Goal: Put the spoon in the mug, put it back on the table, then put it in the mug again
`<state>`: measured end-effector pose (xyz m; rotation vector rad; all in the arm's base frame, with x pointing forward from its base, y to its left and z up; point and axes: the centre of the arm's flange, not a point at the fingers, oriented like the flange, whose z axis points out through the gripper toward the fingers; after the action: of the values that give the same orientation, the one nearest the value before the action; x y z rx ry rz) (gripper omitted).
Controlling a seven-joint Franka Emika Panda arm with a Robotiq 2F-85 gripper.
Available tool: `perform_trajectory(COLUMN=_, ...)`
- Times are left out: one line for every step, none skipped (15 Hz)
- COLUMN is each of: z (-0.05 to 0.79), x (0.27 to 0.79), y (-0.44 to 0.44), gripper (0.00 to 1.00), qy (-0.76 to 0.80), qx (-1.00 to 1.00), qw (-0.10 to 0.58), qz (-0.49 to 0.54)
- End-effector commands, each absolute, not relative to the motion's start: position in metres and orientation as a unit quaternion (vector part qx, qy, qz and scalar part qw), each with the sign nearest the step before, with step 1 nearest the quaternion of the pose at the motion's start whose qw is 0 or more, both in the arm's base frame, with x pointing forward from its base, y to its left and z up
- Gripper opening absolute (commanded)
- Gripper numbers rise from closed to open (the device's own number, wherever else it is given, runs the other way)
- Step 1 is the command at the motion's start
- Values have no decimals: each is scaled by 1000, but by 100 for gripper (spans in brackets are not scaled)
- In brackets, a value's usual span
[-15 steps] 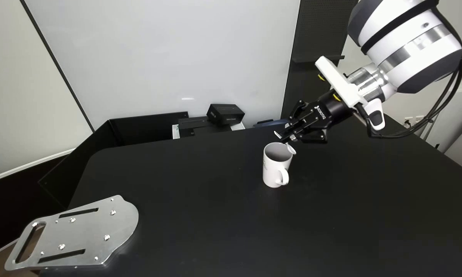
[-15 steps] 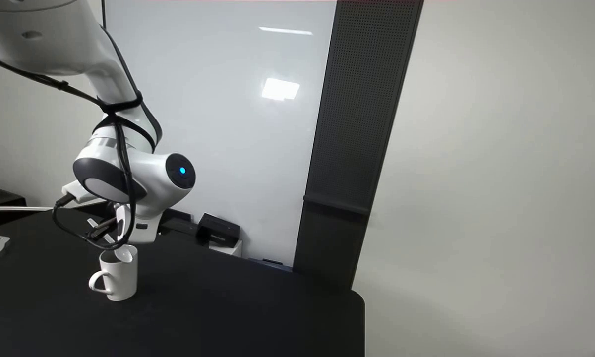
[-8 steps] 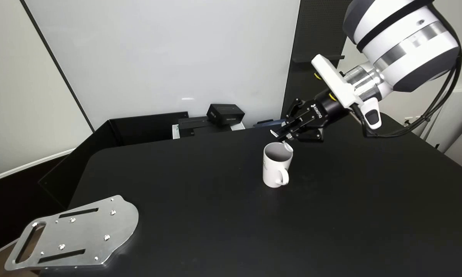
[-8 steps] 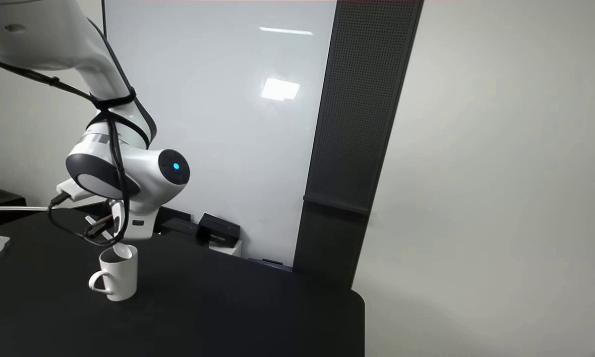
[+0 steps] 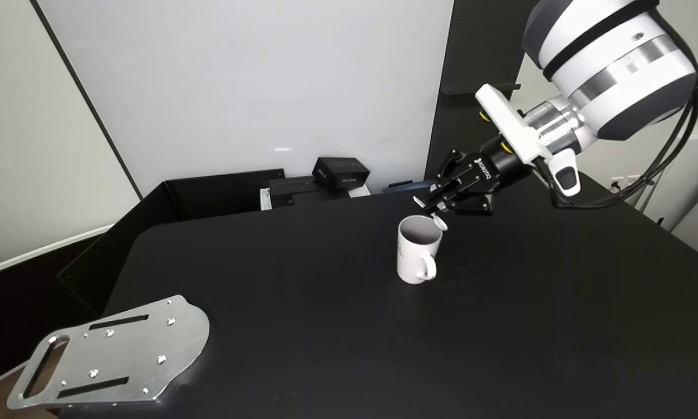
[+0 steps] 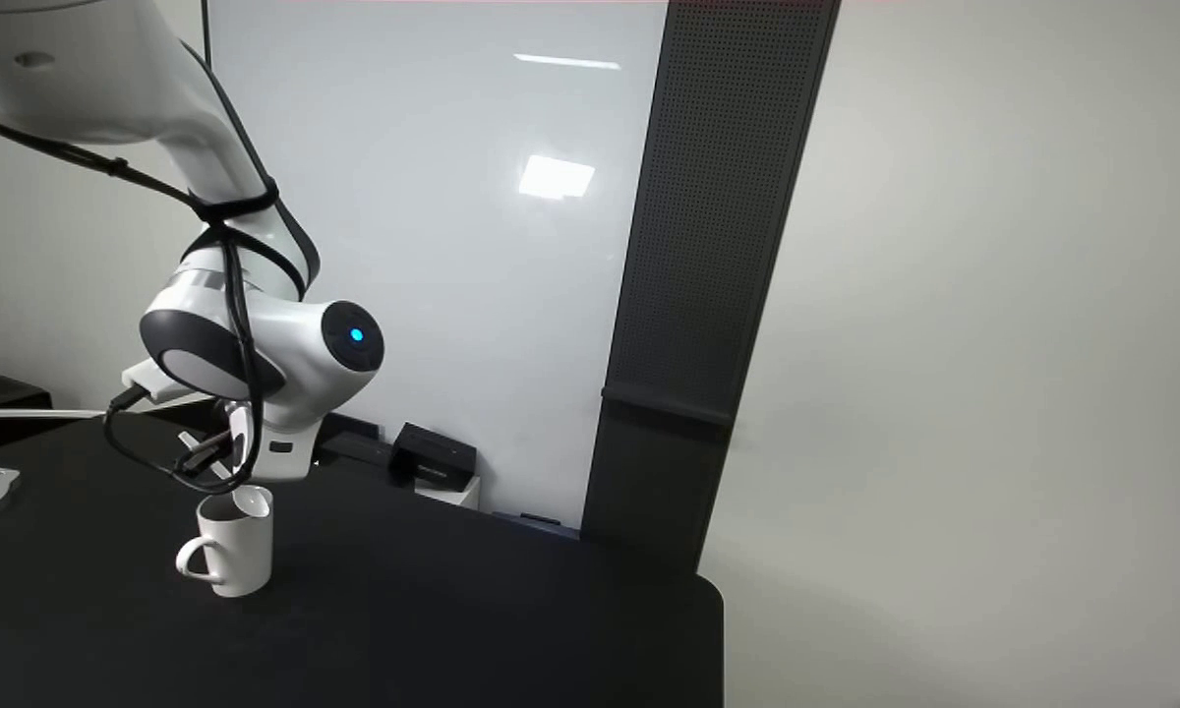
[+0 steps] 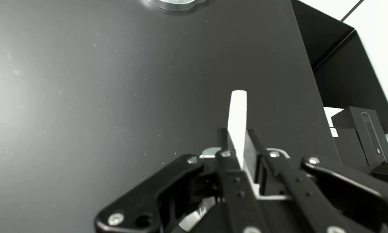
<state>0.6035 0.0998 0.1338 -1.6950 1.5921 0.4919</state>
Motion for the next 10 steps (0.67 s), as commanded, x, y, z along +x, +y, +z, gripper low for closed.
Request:
perform_trajectory(z=137, x=609, y=104, gripper=4, qy=627, qx=-652, qw=382, qz=190)
perform_trajectory(z=139, x=609, y=106, gripper=4, qy=627, qx=-652, qw=382, qz=189)
perform_trajectory(z=140, x=609, y=107, gripper=4, qy=626, qx=-653, qw=382, qz=189)
perform_trajectory(z=141, x=608, y=109, gripper=4, qy=624, qx=-654, qw=383, qz=188)
perform_trajectory(z=142, x=608, y=110, gripper=4, qy=624, qx=-655, qw=384, qz=187)
perform_trajectory(z=141, x=608, y=112, gripper=4, qy=623, qx=-656, qw=384, qz=188)
perform_trajectory(z=140, x=608, y=114, gripper=4, qy=622, qx=-656, qw=383, qz=190)
perform_trajectory(z=138, x=607, y=116, gripper=4, qy=622, qx=-657, qw=382, qz=190)
perform_trajectory(z=136, x=607, y=118, gripper=4, qy=621, qx=-657, qw=380, qz=192)
perform_trajectory(z=134, x=607, y=119, gripper=4, qy=621, qx=-658, qw=380, qz=194)
